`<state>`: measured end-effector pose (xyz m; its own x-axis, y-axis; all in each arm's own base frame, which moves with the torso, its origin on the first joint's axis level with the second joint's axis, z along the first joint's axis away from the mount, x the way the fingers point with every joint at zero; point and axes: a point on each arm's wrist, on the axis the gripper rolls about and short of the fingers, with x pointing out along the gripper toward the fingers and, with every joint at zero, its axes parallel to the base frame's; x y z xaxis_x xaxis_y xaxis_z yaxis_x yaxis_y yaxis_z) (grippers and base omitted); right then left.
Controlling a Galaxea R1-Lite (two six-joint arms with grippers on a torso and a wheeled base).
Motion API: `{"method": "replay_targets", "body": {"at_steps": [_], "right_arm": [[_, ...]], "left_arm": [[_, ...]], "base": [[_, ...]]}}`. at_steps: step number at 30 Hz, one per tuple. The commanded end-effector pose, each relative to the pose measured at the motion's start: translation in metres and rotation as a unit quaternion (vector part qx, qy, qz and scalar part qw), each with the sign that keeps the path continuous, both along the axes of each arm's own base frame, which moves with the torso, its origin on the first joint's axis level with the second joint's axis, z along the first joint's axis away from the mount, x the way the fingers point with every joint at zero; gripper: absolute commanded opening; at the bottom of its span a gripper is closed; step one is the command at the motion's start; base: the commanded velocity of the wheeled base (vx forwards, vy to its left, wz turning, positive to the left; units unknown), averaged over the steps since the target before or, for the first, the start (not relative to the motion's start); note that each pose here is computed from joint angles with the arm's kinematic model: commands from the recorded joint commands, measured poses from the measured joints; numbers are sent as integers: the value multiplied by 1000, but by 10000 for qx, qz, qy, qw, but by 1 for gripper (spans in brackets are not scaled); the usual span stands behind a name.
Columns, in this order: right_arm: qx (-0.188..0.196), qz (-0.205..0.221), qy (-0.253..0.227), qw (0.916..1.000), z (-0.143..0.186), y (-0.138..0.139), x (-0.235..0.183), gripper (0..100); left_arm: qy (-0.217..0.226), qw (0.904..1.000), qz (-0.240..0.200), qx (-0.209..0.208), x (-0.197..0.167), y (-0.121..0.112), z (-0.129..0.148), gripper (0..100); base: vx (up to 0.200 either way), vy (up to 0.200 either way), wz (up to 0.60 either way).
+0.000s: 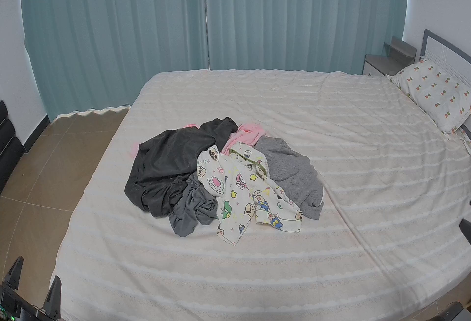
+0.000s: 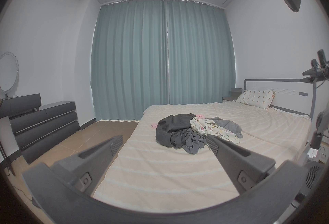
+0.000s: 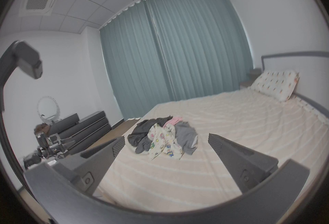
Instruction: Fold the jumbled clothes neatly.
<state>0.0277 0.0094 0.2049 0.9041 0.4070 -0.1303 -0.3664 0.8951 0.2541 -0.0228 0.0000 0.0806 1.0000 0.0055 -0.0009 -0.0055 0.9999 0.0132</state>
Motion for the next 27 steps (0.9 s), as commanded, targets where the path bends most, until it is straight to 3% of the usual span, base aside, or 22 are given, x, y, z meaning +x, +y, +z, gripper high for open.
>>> {"method": "replay_targets", "body": {"at_steps": [1, 4, 13, 20, 27], "right_arm": [[685, 1084, 2872, 9493, -47, 46, 172, 100], [877, 916, 3041, 9442, -74, 63, 218, 100], [950, 699, 3592, 9258, -124, 89, 276, 100], [882, 134, 3789, 9211, -163, 102, 320, 100], [848, -126, 3829, 9198, -207, 113, 343, 100]], "left_arm": [[42, 10000, 3, 3, 1, 0, -5, 100], [42, 10000, 3, 3, 1, 0, -5, 100], [49, 10000, 3, 3, 1, 0, -5, 100], [42, 10000, 3, 3, 1, 0, -5, 100], [42, 10000, 3, 3, 1, 0, -5, 100]], "base": [[0, 0, 0], [0, 0, 0], [0, 0, 0], [0, 0, 0], [0, 0, 0]]}}
